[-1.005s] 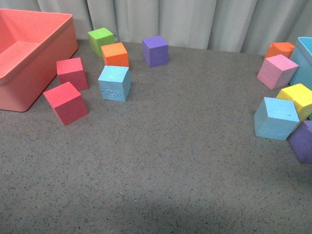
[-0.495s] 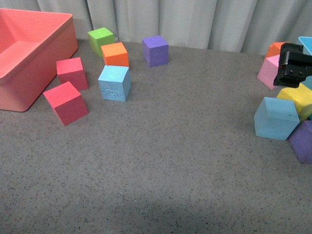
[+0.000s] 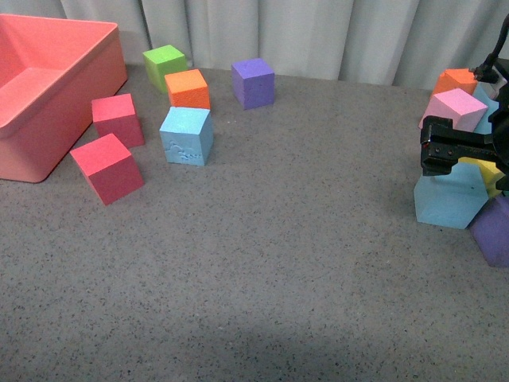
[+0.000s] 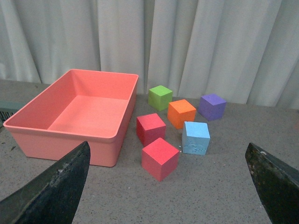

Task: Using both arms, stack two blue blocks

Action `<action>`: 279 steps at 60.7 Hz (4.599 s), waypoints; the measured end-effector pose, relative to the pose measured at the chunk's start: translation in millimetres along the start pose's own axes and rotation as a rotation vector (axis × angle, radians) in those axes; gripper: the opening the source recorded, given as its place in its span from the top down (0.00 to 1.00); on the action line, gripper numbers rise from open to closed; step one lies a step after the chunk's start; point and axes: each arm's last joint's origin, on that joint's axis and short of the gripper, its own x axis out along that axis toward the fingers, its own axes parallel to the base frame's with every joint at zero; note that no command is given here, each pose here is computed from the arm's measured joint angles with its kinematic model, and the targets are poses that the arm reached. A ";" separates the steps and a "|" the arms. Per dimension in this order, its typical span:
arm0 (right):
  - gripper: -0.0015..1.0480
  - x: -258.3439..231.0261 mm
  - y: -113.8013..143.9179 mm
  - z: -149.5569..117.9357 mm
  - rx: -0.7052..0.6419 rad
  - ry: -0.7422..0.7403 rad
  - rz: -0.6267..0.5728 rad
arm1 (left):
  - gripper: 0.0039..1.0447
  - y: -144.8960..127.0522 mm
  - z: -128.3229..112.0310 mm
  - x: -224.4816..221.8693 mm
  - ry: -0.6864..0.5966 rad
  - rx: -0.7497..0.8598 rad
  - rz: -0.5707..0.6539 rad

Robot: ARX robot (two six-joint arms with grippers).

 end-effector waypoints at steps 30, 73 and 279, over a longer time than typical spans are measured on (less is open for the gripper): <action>0.09 30.2 2.5 6.1 0.013 0.047 -0.045 | 0.06 0.0 0.0 0.0 0.000 0.000 0.000; 0.56 28.8 15.9 12.4 0.010 0.048 0.008 | 0.06 0.0 0.0 0.0 0.000 0.000 0.000; 0.99 -166.3 -57.4 -157.4 -0.161 -1.051 0.118 | 0.06 0.0 0.0 0.0 0.000 0.000 0.002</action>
